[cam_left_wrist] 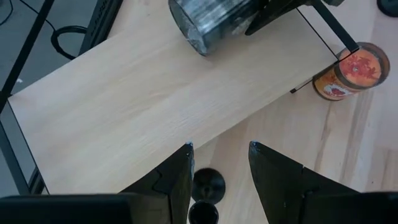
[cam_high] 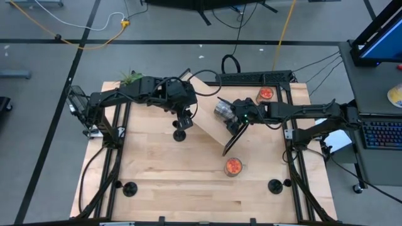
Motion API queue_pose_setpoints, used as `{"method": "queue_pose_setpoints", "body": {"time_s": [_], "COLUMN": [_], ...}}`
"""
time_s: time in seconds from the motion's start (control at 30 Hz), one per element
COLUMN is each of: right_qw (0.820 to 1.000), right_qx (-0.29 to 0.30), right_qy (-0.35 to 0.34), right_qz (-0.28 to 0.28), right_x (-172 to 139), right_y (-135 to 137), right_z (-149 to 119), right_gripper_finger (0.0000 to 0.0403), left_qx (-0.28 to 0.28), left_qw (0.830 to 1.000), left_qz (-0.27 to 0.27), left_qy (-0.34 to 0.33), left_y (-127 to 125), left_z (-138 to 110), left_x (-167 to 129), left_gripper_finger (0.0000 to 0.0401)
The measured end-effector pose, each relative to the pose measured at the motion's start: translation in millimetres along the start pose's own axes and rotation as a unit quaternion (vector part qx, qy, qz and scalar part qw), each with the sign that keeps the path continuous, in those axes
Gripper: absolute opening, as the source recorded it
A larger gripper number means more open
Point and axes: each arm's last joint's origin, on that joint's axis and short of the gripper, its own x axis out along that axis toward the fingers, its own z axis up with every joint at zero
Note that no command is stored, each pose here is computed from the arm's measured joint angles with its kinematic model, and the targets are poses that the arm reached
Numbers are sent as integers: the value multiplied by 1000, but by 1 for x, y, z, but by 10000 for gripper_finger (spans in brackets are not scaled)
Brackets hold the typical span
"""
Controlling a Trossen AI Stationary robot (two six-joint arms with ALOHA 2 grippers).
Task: Pick & Place candle stick holders
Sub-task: Put the brown scented candle on the shelf
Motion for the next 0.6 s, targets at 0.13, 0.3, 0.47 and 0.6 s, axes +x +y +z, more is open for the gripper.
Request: {"method": "queue_pose_setpoints", "body": {"time_s": [0.13,0.3,0.47,0.6], "right_qw": [1000,1000,999,998], "right_qx": [1,-1,3,11], "right_qy": [1,-2,-2,-6], "right_qz": [-1,1,32,66], "right_x": [-3,-7,-15,-26], "right_y": [-1,-2,-2,-2], "right_z": [0,0,0,1], "right_gripper_finger": [374,375,375,375], "left_qx": [2,7,10,9], "left_qw": [1000,1000,1000,1000], "left_qz": [0,0,4,24], "left_qy": [-1,-1,-1,-8], "left_y": [0,0,1,4], "left_z": [0,0,0,2], "left_x": [0,0,0,5], "left_gripper_finger": [161,161,161,161]}}
